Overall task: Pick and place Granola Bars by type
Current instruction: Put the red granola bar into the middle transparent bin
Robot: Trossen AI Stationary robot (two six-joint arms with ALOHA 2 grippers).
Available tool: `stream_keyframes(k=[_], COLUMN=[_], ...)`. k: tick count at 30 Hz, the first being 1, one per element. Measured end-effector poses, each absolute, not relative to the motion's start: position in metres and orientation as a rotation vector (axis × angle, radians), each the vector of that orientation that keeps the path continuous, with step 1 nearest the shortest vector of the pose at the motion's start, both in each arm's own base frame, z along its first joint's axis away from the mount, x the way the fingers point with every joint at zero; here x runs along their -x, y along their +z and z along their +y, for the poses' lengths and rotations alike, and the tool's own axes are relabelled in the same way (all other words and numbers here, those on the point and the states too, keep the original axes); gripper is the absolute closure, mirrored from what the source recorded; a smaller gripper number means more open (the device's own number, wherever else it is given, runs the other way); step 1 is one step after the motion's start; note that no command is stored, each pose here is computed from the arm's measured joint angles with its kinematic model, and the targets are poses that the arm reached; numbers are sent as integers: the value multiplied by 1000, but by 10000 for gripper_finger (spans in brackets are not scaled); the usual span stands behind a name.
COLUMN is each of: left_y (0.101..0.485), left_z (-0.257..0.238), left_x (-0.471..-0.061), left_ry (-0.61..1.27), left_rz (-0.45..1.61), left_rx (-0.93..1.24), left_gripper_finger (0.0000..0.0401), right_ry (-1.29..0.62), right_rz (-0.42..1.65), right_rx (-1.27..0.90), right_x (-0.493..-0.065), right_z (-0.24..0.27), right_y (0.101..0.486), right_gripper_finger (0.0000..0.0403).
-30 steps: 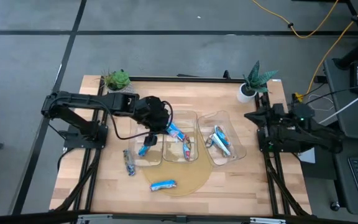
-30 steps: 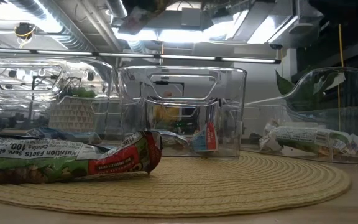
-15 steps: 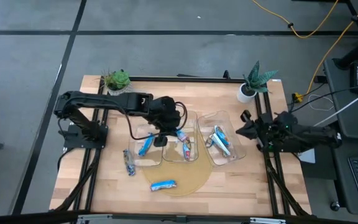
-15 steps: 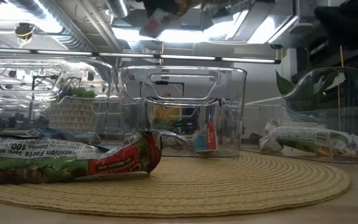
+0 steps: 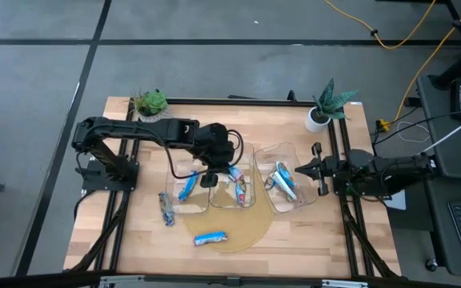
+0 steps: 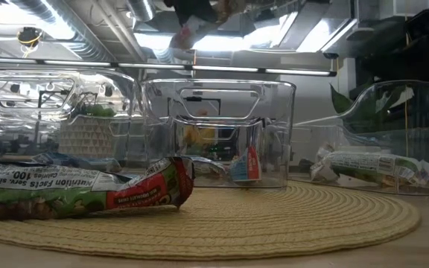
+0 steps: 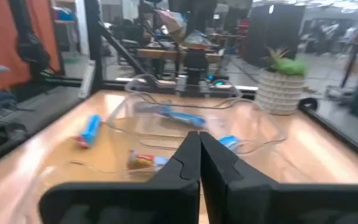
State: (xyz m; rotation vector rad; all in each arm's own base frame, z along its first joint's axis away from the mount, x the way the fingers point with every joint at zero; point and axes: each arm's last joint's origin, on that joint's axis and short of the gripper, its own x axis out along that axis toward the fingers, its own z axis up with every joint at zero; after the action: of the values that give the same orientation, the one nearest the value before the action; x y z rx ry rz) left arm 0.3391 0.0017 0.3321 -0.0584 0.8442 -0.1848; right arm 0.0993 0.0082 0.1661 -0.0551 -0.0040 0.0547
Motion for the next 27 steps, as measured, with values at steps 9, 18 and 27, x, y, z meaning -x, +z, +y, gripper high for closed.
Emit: stream_keyframes(k=[9,18,27], left_y=[330,291,258], left_z=[4,17,37], left_x=[-341,-362,-384], left_ry=[-185,-226,-272], left_rz=[851,960,976], left_rx=[57,75,79], left_gripper_finger=[377,377,377], right_ry=[14,-5,-3], right_rz=[-3,0,2], right_rx=[71,60,6], right_x=[-100,-100,-100], right_z=[5,2,3], right_y=[166,166,166], right_gripper_finger=[398,390,384])
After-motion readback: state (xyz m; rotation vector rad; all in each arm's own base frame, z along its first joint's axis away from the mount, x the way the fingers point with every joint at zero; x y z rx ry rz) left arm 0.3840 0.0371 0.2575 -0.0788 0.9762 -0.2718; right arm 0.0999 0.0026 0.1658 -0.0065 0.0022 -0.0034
